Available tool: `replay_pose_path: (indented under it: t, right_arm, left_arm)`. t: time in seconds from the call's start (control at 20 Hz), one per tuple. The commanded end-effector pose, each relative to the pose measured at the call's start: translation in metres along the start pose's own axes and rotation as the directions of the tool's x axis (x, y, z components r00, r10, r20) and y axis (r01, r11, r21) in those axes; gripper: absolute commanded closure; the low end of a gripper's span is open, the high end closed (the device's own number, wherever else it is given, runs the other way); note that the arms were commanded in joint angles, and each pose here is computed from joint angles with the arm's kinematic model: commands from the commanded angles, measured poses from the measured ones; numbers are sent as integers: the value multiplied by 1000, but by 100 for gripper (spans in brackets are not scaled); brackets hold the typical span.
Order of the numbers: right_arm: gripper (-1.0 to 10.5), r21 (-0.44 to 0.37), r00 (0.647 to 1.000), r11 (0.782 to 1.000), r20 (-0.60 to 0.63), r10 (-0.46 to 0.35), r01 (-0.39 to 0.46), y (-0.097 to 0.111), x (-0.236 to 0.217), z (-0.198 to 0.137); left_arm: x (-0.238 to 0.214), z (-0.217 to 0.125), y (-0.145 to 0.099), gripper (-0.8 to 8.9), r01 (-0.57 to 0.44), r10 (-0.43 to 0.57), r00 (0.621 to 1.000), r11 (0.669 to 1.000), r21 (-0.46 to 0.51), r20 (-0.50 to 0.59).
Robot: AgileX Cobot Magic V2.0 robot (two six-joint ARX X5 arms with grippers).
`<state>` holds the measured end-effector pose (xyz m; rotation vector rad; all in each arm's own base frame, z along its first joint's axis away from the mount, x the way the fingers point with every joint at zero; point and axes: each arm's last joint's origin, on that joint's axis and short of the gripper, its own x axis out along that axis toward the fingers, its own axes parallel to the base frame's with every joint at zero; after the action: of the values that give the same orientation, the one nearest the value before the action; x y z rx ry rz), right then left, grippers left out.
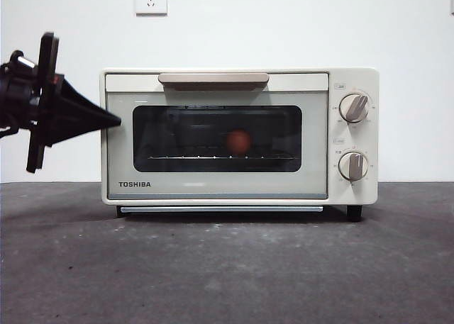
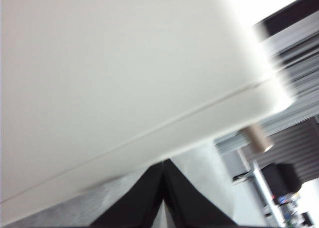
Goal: Eggoven
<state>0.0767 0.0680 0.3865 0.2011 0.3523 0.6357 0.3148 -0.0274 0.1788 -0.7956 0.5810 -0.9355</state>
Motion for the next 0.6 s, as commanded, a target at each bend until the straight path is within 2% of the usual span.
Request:
replay_pose_path:
  t: [0.05,0.4,0.6]
  right_arm:
    - [652,5,1000,1000,12,11,-11,2,-2,4]
    - [653,3,1000,1000,-24,-1,1,1,-1,1]
    - [653,-2,997,1000,-76,-18,18,0,3,-3]
  left_arm:
    - [1,5,-6,806,15,-15,1000,999,-32,7]
    - [-3,13,-48,806,53,-55,998,997,61,29]
    - [-12,11,-82,806,11,-19,998,992,125,57]
